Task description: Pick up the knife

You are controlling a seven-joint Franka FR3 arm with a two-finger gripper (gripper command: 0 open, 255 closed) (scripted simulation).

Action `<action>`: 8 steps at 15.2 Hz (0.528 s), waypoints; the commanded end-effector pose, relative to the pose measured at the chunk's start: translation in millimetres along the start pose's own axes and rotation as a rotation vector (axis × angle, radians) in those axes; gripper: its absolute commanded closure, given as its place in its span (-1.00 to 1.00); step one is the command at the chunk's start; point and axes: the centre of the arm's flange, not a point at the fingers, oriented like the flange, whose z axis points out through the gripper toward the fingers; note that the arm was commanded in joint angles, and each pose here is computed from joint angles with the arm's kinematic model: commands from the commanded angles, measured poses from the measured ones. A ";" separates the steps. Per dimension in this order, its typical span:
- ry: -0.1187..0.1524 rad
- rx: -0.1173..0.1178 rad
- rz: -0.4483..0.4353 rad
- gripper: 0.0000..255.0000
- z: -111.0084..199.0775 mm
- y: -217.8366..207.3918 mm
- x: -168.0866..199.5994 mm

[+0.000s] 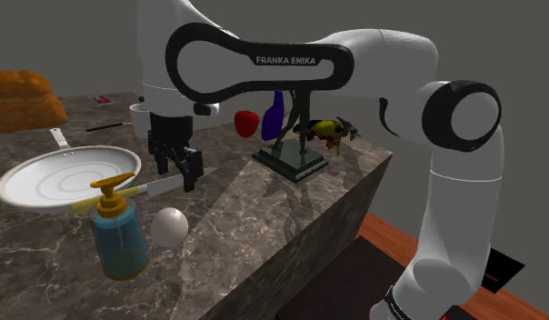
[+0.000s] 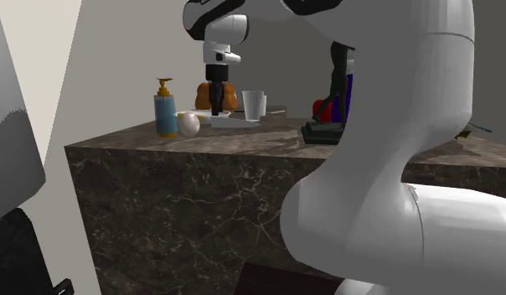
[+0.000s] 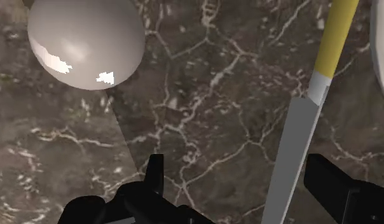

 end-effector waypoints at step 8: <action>0.013 0.009 0.137 -1.00 22.3 -53.7 -17.2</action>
